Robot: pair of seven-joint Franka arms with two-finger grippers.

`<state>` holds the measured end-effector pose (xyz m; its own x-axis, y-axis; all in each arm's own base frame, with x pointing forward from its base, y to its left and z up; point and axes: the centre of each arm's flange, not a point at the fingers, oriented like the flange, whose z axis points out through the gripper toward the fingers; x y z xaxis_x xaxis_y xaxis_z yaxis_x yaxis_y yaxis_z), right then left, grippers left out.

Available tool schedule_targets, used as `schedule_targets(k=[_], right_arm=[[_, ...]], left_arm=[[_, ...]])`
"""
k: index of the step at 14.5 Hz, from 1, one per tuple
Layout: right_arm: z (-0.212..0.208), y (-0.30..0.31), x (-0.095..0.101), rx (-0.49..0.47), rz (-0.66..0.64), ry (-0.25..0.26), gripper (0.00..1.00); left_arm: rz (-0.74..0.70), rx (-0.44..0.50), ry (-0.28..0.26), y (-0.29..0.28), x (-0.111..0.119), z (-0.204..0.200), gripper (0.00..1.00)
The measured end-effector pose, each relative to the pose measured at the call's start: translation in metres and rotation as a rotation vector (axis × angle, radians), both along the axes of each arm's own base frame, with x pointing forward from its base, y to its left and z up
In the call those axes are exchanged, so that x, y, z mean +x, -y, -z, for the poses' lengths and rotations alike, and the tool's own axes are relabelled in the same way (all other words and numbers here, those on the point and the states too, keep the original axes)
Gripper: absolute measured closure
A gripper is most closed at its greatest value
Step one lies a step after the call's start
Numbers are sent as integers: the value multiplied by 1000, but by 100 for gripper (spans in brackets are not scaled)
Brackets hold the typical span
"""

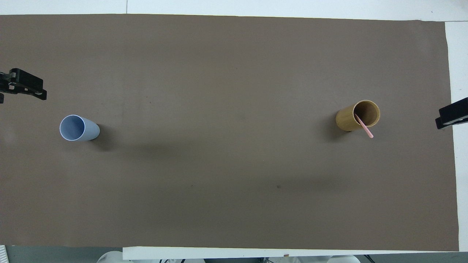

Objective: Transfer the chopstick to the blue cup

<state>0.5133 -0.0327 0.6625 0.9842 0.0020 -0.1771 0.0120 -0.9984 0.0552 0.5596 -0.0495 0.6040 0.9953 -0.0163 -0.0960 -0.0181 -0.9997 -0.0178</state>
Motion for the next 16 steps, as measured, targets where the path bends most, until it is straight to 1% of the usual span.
schedule_targets(k=[9,13,16], right_arm=[[0,-2,0,1,-4,0,0],[1,-18,1,1,-35,-2,0],[8,-26,7,41,-38,16,0]], left_arm=[[3,0,1,1,-1,-1,0],[3,0,2,2,-2,-3,0],[1,1,-3,0,-3,-2,0]])
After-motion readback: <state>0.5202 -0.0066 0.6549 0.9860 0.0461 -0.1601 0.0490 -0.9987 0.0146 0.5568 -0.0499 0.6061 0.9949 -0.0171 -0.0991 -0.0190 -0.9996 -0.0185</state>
